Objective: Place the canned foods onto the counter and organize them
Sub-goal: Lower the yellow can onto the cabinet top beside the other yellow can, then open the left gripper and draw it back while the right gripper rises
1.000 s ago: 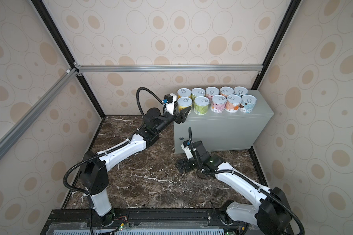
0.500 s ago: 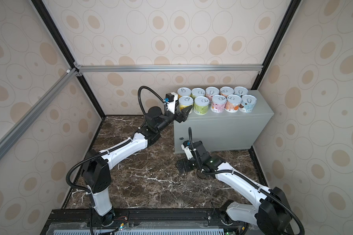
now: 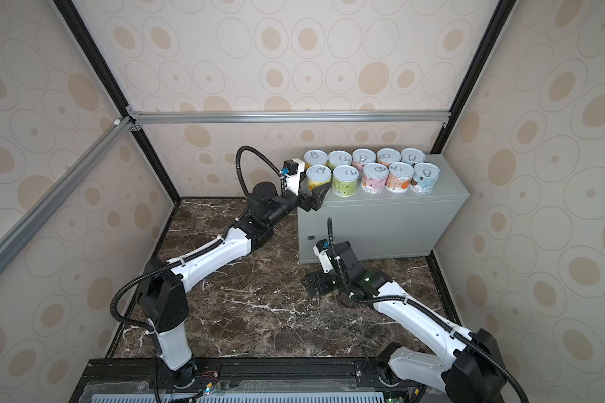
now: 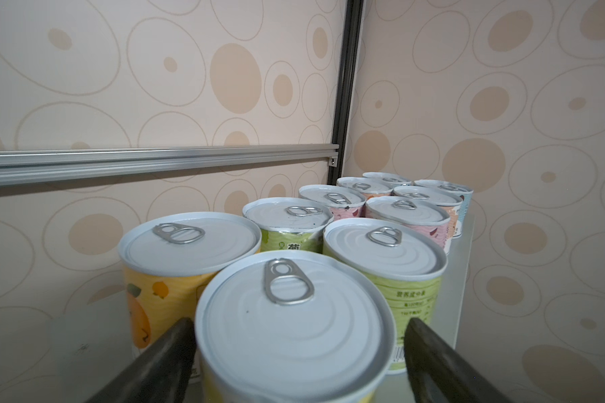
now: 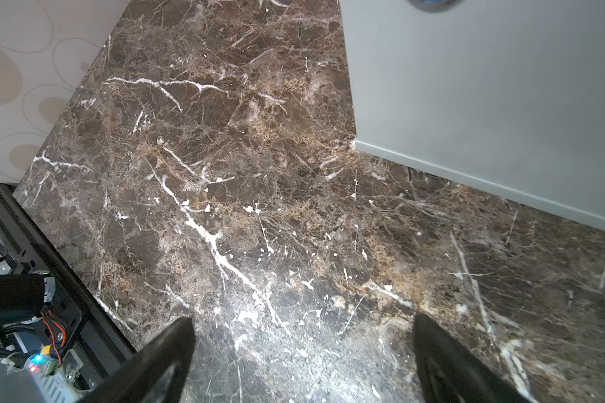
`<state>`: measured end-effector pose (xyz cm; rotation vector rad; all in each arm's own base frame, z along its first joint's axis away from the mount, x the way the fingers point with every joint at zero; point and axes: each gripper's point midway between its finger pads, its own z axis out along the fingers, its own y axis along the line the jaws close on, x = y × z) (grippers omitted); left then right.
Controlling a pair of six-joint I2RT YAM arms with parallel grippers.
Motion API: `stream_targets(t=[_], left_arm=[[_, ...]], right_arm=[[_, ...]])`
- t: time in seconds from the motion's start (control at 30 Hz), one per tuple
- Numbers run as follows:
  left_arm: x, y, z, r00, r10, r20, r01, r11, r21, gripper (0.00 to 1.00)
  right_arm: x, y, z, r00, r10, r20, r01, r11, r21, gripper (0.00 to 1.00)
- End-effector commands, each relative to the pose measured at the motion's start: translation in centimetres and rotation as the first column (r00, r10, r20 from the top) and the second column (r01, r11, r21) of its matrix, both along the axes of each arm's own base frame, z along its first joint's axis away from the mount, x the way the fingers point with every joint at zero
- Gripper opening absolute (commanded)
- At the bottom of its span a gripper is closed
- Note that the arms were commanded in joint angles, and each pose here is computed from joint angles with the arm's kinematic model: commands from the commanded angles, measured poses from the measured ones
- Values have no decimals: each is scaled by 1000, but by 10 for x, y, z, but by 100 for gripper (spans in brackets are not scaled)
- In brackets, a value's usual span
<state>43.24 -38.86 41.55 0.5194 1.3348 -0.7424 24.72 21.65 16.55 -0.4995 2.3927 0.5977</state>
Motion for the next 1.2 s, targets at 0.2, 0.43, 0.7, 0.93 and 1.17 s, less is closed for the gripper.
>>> stream_targets(t=[0.2, 0.43, 0.7, 0.93, 1.17], left_arm=[[-31, 27, 48, 997, -3, 71, 6, 999, -47, 99], [-52, 54, 64, 996, 34, 79, -29, 997, -68, 99], [-52, 90, 66, 992, 122, -1, -122, 990, -74, 80], [-24, 132, 48, 962, 239, -130, -250, 965, -78, 74], [-9, 163, 29, 932, 307, -191, -322, 945, -50, 76]], right_arm=[[-5, -16, 28, 996, -76, 40, 75, 997, 31, 100], [-5, -21, 46, 993, -106, 56, 104, 993, 51, 99], [-1, -27, 70, 985, -138, 106, 132, 990, 58, 99], [-2, -41, 85, 973, -164, 162, 160, 986, 37, 99], [0, -67, 98, 945, -228, 235, 226, 973, 35, 100]])
